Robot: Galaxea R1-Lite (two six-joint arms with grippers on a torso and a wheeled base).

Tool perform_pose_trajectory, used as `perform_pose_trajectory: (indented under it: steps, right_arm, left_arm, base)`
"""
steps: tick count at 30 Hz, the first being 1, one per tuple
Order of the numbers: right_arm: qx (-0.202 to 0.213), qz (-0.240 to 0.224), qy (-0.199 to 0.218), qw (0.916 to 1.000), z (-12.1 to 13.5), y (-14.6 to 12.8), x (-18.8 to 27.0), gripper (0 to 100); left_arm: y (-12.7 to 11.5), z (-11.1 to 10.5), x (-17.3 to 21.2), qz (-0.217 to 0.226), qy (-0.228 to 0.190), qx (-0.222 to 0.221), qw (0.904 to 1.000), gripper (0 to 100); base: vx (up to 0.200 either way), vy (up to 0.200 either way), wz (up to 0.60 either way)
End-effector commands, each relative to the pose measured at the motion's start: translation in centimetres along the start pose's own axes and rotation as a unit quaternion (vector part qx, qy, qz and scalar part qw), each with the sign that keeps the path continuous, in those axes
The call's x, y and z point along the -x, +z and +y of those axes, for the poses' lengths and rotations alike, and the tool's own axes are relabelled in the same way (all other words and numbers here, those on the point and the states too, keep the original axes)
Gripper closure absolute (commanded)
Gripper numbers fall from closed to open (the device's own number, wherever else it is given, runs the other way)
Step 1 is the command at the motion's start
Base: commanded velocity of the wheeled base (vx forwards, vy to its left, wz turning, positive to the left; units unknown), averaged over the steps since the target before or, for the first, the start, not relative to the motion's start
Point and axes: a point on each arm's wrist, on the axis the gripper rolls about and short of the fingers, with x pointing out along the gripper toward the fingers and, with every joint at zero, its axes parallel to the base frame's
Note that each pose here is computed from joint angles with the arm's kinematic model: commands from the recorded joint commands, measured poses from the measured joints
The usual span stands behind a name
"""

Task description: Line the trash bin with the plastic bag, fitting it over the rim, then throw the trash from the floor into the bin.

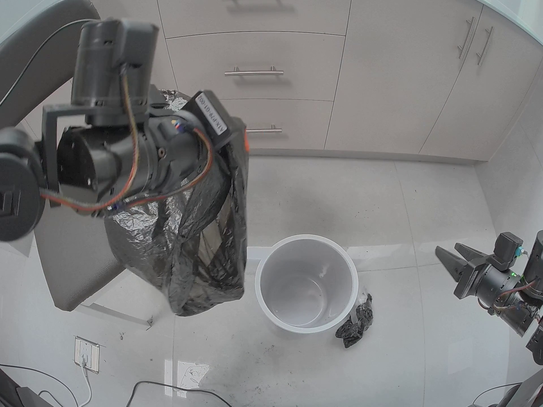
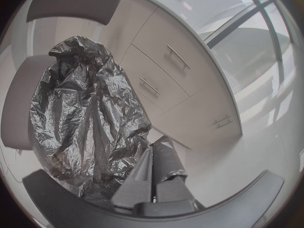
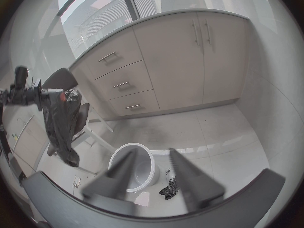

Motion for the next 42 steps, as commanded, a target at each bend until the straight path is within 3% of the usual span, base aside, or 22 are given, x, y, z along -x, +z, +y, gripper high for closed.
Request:
perform_pose_trajectory:
  steps: [1, 8, 24, 30, 35, 42]
  right_arm:
    - [0.048, 0.014, 0.044, 0.9978, 3.3, -0.5, -1.0, 0]
    - [0.09, 0.035, 0.096, 0.9907, 6.4, -0.4, -2.5, 0]
    - [0.113, 0.057, 0.151, 0.9803, 10.5, -2.8, -2.6, 0]
    - [0.111, 0.046, 0.126, 0.9847, 10.9, -2.7, -3.4, 0]
    - [0.089, -0.005, 0.116, 0.9893, 10.8, -0.8, -4.7, 0]
    - [0.088, -0.002, 0.106, 0.9905, 10.7, -1.0, -5.0, 0]
  left_arm:
    - [-1.6, -3.8, -2.4, 0.045, 0.005, 0.034, 0.9984, 100]
    - [-1.5, -7.1, 0.7, 0.056, -0.054, 0.032, 0.9964, 100]
    - [-5.0, -9.8, 2.7, 0.113, -0.091, 0.001, 0.9894, 100]
    - [-6.0, -9.9, 2.0, 0.121, -0.085, -0.005, 0.989, 100]
    - [-6.1, -9.9, 1.9, 0.121, -0.084, -0.006, 0.9891, 100]
    - [-6.3, -9.7, 1.6, 0.122, -0.079, -0.007, 0.9894, 100]
  base:
    - [0.0, 0.0, 0.0]
    - [0.0, 0.0, 0.0]
    - [0.0, 0.0, 0.0]
    - [0.0, 0.0, 0.0]
    - [0.0, 0.0, 0.0]
    - [0.0, 0.0, 0.0]
